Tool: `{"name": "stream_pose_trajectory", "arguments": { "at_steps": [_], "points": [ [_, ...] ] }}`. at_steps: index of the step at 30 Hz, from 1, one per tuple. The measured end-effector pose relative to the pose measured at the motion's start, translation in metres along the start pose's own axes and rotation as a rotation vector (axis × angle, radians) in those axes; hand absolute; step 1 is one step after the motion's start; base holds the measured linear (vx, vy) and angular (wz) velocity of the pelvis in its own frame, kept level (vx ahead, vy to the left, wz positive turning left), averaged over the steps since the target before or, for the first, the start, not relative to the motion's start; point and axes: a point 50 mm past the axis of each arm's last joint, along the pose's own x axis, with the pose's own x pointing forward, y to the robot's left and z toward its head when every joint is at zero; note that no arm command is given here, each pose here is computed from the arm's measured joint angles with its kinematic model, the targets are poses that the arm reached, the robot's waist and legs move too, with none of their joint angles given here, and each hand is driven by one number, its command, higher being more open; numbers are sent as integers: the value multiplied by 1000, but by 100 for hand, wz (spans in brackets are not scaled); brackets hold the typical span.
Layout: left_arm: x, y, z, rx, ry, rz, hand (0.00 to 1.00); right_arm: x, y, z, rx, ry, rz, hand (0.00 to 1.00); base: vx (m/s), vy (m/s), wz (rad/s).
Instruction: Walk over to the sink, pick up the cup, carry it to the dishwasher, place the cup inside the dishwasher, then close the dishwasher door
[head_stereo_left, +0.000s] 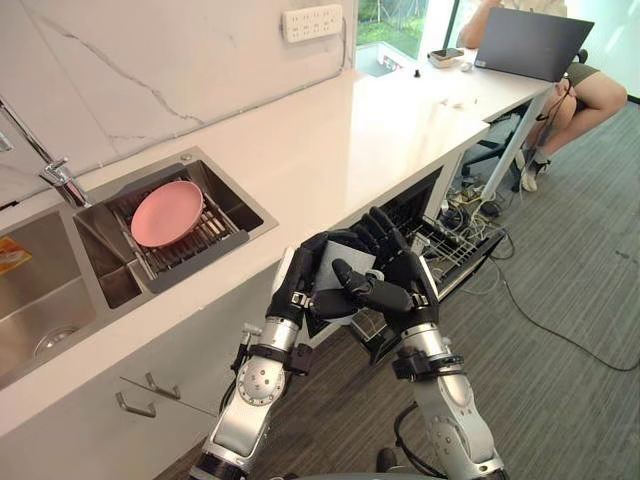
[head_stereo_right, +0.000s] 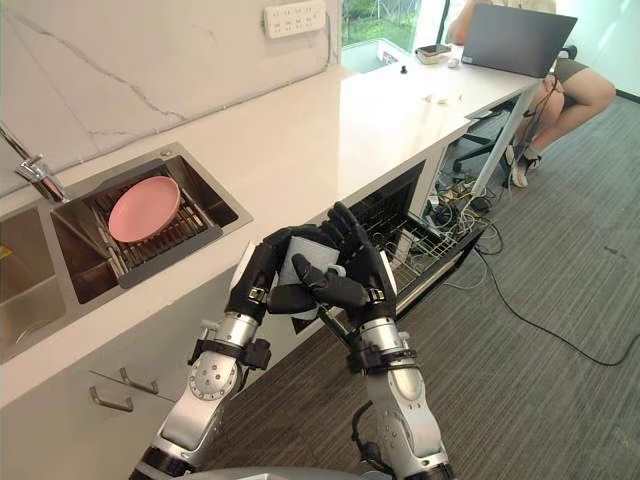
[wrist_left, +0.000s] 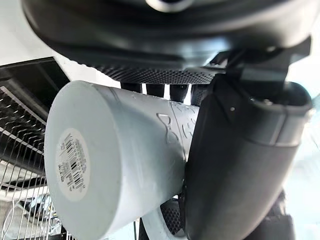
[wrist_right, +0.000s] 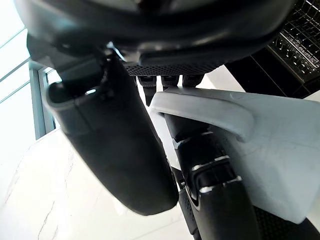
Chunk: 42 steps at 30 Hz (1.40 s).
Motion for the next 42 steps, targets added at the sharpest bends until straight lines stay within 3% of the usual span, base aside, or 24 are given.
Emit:
{"name": "stream_pose_trajectory", "arguments": {
  "at_steps": [24, 25, 34, 42],
  "points": [
    [12, -10, 15, 418, -155, -111, 30, -7, -8, -12, 190, 89, -79, 90, -23, -9, 1],
    [12, -10, 16, 430, -161, -122, 30, -8, -8, -13, 203, 102, -79, 30, -34, -15, 0],
    [17, -12, 23, 541, -230, -190, 30, -13, -11, -18, 356, 145, -105, 30, -7, -4, 1],
    [16, -13, 24, 561, -241, -191, 30, -14, -12, -17, 345, 143, -100, 30, 0, 0, 1]
  ]
}}
